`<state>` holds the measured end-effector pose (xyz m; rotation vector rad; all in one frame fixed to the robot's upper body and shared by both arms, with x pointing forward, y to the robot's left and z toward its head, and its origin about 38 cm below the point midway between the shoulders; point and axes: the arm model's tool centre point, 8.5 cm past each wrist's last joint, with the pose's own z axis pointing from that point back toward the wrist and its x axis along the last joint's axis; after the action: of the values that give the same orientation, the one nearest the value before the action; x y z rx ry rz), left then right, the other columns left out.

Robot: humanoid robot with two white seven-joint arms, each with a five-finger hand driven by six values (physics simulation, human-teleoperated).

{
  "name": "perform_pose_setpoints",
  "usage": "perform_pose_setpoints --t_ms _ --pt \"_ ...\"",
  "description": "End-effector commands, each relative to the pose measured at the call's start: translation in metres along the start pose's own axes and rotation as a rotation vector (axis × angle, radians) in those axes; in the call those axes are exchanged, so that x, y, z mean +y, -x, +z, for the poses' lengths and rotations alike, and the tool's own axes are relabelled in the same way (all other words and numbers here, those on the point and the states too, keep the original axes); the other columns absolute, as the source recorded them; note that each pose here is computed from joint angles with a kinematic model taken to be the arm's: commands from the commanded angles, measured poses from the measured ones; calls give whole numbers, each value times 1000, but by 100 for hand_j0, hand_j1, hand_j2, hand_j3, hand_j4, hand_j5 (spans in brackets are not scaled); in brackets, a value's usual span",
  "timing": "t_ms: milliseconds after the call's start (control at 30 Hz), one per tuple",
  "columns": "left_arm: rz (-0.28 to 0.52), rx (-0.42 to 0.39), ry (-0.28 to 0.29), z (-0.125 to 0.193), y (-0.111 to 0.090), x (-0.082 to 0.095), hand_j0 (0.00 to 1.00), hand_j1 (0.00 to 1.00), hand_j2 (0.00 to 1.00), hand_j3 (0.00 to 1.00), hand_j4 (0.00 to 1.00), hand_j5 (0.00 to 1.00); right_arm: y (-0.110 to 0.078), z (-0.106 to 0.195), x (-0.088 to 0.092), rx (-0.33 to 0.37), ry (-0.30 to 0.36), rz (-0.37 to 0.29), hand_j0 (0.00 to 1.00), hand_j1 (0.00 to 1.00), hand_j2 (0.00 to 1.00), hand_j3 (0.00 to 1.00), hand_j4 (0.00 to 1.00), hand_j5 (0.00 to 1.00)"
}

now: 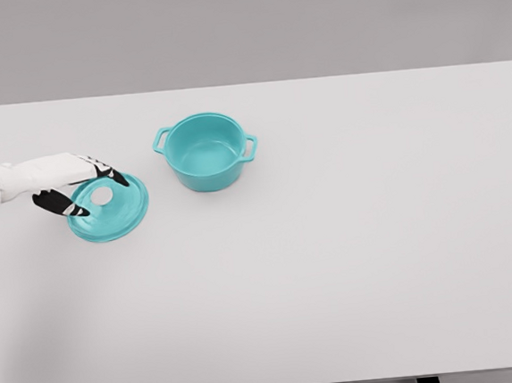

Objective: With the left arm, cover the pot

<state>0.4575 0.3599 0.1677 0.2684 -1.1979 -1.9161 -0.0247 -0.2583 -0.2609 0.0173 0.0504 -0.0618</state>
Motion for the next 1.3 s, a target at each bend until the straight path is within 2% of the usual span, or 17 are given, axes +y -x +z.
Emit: perform_pose_setpoints --t_ms 0,333,633,867,967,1267 --pt "-3 1 2 0 -1 0 79 79 79 79 79 79 0 0 0 1 0 0 100 100 100 100 100 100" --pt "-19 6 13 -1 -1 -1 75 75 75 75 75 75 0 0 0 1 0 0 100 100 100 100 100 100" --pt "-52 -15 12 -6 -11 4 76 76 76 76 76 76 0 0 0 1 0 0 100 100 100 100 100 100" --pt "-49 -17 15 -7 -11 2 75 75 75 75 75 75 -1 0 0 -1 0 0 100 100 100 100 100 100" --pt "-43 -15 18 -7 -10 -1 70 70 70 70 70 70 0 0 0 1 0 0 100 100 100 100 100 100" --pt "-35 -6 24 -5 -7 -5 71 71 71 71 71 71 0 0 0 1 0 0 100 100 100 100 100 100"
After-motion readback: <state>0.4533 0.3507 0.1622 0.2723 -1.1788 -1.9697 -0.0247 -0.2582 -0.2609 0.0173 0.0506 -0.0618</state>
